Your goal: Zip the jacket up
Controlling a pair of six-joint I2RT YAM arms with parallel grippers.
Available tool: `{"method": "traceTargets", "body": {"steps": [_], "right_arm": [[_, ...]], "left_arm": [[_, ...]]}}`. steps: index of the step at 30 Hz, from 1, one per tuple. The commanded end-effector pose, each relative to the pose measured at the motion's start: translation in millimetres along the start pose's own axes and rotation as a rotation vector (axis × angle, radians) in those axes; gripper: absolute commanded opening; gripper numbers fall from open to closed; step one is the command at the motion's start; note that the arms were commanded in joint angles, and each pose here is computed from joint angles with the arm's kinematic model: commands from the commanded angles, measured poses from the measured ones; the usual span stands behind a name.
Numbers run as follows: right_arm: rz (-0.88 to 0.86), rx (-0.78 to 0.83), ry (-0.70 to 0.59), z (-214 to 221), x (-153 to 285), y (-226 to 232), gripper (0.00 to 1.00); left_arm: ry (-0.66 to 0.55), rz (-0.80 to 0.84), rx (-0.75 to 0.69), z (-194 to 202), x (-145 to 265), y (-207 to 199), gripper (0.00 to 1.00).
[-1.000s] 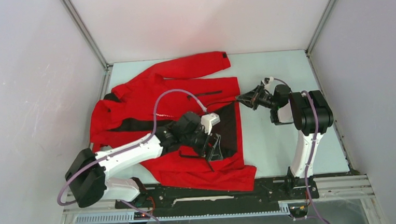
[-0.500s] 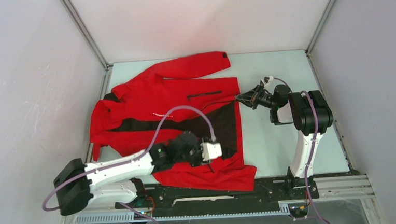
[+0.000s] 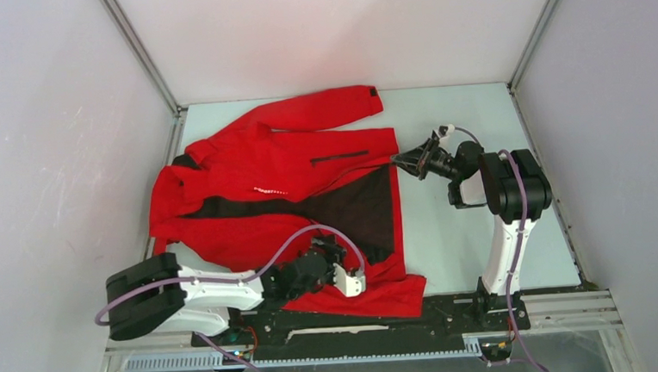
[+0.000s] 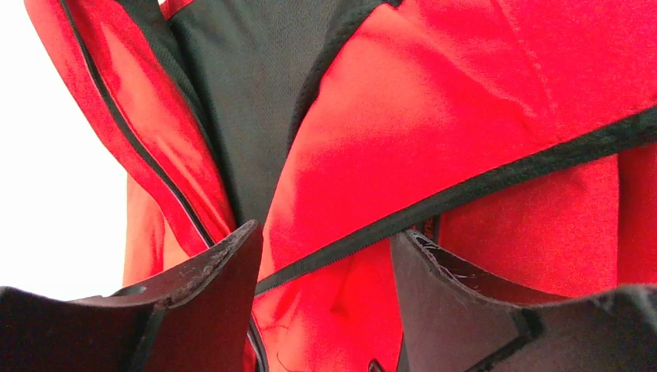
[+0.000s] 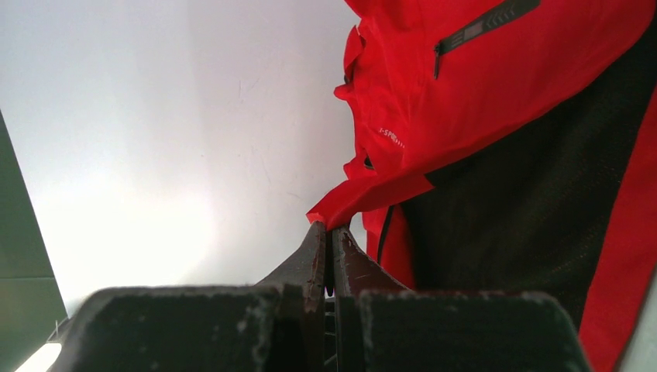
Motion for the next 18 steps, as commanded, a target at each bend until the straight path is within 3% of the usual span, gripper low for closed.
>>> {"method": "traceTargets", "body": {"steps": [1,7,18], "right_arm": [[-0.057,0.035,0.022,4,3,9,0.0],[-0.059,0.038,0.02,4,3,9,0.0],[-0.056,0.05,0.02,5,2,9,0.0]], "left_arm": [[-0.049,-0.12,-0.051,-21,-8,20,0.65],[-0.181,-0.105,0.006,-49,-5,26,0.59],[-0.291,-0.009,0.153,-63,-2,14,0.34]]}}
Point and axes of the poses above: each gripper's point midway between its finger pads, its own x axis back along the fingers, its own y axis along the line the jaws close on, z = x × y, the point moved 7 cm from there along x, back along the fingers, and after that the axes turned 13 degrees about -x, right-handed, at the moved point
